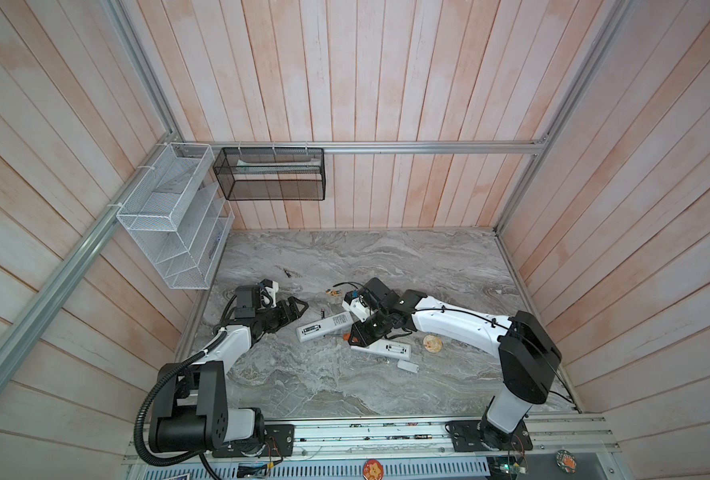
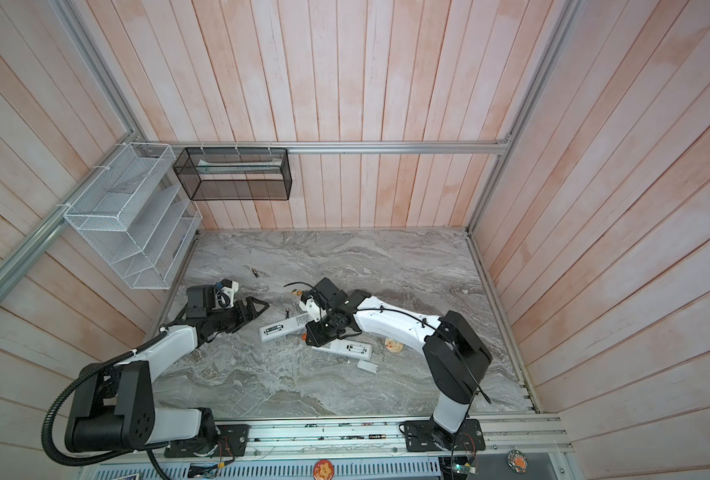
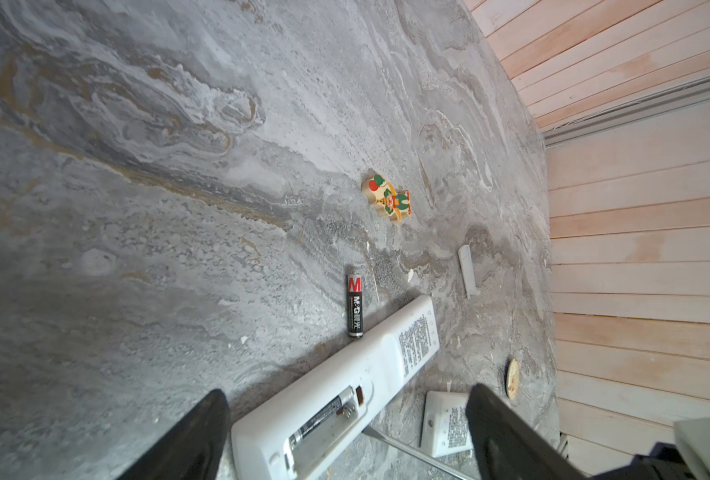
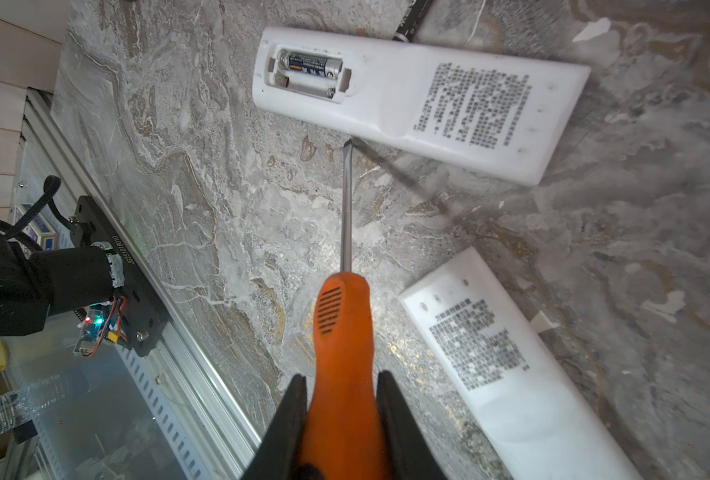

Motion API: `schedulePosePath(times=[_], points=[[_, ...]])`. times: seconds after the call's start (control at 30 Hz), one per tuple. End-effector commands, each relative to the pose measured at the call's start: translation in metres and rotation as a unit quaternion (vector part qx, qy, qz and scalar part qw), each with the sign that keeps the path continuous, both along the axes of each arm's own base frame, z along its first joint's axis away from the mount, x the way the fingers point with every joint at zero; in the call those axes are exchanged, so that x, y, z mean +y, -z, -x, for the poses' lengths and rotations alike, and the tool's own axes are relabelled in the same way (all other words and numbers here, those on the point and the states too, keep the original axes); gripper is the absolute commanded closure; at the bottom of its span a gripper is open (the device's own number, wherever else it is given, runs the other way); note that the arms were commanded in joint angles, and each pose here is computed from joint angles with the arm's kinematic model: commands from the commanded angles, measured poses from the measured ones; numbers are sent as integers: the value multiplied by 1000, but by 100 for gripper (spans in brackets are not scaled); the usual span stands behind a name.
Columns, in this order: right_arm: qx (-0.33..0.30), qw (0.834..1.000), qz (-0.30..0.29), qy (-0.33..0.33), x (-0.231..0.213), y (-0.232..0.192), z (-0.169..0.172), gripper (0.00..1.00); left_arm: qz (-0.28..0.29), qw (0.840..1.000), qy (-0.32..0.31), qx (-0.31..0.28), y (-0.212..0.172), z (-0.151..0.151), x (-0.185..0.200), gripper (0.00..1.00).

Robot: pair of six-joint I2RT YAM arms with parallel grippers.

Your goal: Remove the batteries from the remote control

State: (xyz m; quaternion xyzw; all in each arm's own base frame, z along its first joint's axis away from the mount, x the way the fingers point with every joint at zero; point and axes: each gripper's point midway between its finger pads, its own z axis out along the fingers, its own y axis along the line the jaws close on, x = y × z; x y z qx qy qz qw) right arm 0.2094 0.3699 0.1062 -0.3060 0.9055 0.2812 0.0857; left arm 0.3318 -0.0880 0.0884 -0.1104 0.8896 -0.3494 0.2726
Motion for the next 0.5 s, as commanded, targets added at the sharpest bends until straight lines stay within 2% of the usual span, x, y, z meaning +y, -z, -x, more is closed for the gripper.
schedulePosePath(times=[0.0, 0.47], points=[[13, 1000, -12, -3, 13, -11, 2, 100, 1, 1000, 4, -7, 4, 0, -1, 9], [20, 999, -32, -4, 29, -27, -2, 100, 21, 1000, 20, -9, 9, 1, -9, 14]])
